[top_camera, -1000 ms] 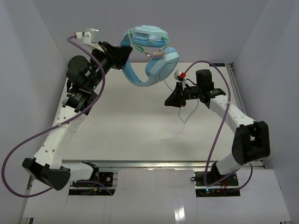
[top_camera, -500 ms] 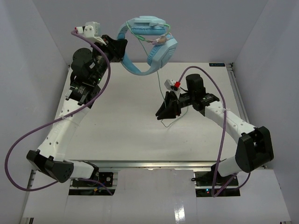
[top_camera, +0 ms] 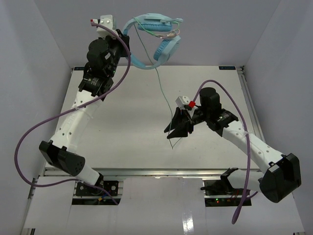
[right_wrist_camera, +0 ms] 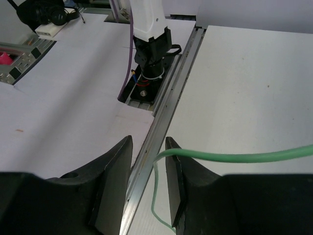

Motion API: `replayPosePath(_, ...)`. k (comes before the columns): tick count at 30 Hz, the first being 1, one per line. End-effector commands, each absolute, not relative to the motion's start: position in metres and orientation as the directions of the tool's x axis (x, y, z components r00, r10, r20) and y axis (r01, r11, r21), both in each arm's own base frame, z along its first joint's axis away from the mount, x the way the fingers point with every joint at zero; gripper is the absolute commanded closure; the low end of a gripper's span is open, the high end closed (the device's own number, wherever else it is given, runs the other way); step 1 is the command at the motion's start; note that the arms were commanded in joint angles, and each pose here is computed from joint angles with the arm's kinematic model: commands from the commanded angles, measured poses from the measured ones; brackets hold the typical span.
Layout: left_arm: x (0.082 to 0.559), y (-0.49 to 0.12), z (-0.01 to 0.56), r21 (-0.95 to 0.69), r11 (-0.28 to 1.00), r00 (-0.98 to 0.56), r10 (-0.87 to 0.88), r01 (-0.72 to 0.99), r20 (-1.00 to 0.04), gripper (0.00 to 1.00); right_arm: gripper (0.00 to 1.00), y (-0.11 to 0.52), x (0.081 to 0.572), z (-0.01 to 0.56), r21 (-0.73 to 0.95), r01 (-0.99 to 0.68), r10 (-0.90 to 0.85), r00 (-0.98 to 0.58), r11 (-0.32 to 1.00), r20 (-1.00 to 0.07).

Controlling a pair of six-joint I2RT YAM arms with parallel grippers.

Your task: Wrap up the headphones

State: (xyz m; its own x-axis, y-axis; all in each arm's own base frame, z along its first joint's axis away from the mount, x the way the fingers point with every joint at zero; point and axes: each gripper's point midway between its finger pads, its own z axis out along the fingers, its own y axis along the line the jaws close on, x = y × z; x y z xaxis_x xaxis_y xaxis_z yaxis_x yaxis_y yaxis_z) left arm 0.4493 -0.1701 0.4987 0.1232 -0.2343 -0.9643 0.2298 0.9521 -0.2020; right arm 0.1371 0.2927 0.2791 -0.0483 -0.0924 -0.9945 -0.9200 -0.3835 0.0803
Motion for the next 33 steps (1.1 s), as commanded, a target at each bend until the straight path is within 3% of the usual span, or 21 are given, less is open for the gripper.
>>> replayPosePath(1, 0.453, -0.156, 0.518, -0.176, 0.972, 0.193, -0.205, 0.157, -0.960, 1.00, 0.60, 0.297, 0.127, 0.282, 0.057, -0.908, -0.086, -0.023, -0.416, -0.996)
replayPosePath(8, 0.472, -0.156, 0.487, -0.130, 0.985, 0.150, -0.146, 0.111, -0.978, 1.00, 0.60, 0.300, 0.101, 0.305, 0.027, -0.839, -0.031, -0.012, -0.544, -0.999)
replayPosePath(16, 0.458, -0.160, 0.495, -0.195, 0.968, 0.156, -0.220, 0.159, -0.963, 1.00, 0.59, 0.317, 0.090, 0.304, 0.060, -0.798, -0.049, -0.038, -0.600, -0.998)
replayPosePath(21, 0.440, -0.160, 0.519, -0.239, 0.948, 0.186, -0.278, 0.210, -0.942, 1.00, 0.59, 0.328, 0.106, 0.298, 0.054, -0.847, -0.054, -0.030, -0.528, -0.998)
replayPosePath(25, 0.427, -0.158, 0.537, -0.248, 0.938, 0.213, -0.300, 0.241, -0.930, 1.00, 0.54, 0.330, 0.151, 0.289, -0.062, -0.955, -0.082, 0.090, -0.291, -0.993)
replayPosePath(28, 0.419, -0.158, 0.547, -0.244, 0.934, 0.229, -0.305, 0.262, -0.924, 1.00, 0.42, 0.319, 0.188, 0.283, -0.080, -0.991, -0.101, 0.091, -0.106, -0.991)
replayPosePath(31, 0.409, -0.157, 0.554, -0.248, 0.926, 0.235, -0.318, 0.285, -0.919, 1.00, 0.14, 0.310, 0.212, 0.282, 0.000, -1.000, -0.026, -0.001, 0.018, -1.000)
replayPosePath(33, 0.400, -0.156, 0.559, -0.259, 0.917, 0.237, -0.336, 0.302, -0.912, 1.00, 0.01, 0.308, 0.230, 0.279, 0.078, -0.992, 0.013, -0.077, 0.099, -0.997)
